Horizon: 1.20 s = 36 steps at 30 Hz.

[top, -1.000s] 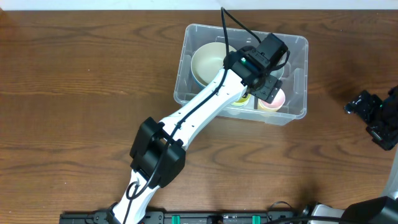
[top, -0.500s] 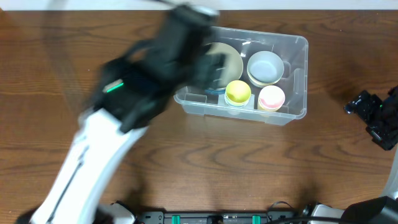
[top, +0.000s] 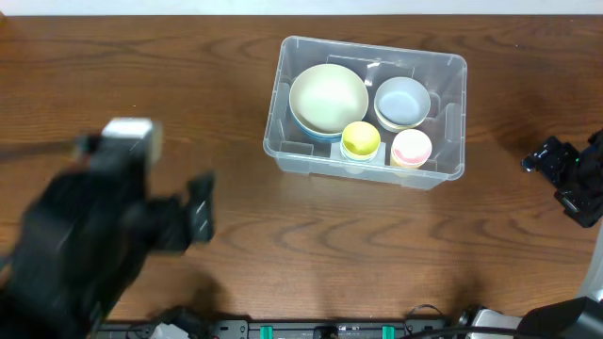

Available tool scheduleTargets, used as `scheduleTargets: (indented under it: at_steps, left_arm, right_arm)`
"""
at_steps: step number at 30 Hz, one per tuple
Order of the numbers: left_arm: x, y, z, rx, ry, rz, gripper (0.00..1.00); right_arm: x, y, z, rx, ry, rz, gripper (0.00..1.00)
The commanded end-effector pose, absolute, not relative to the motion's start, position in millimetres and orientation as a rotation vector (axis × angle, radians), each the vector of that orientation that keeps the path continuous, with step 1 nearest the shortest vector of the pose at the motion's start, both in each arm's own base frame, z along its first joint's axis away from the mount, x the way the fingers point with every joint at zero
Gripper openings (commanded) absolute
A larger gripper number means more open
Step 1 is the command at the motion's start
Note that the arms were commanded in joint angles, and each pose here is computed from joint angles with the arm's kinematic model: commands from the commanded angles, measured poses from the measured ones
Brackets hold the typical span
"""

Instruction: Pack container

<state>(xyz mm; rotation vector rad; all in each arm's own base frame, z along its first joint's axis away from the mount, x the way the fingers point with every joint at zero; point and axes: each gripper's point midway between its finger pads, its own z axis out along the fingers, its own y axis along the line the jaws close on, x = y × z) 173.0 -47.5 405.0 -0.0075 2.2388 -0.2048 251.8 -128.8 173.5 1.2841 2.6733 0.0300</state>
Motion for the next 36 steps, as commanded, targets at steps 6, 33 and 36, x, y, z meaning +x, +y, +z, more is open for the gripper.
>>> scheduleTargets:
  at_steps: [6, 33, 36]
  left_arm:
    - [113, -8, 372, -0.174, 2.152, -0.29, 0.98]
    - [103, -3, 342, -0.268, 2.206, -0.309, 0.98]
    - [112, -5, 328, -0.2, 2.237, -0.234, 0.98]
  right_arm:
    - [251, -130, 174, 1.272, 2.676, 0.027, 0.99]
    - [251, -130, 174, 1.272, 2.676, 0.027, 0.99]
    - [251, -130, 174, 1.272, 2.676, 0.027, 0.99]
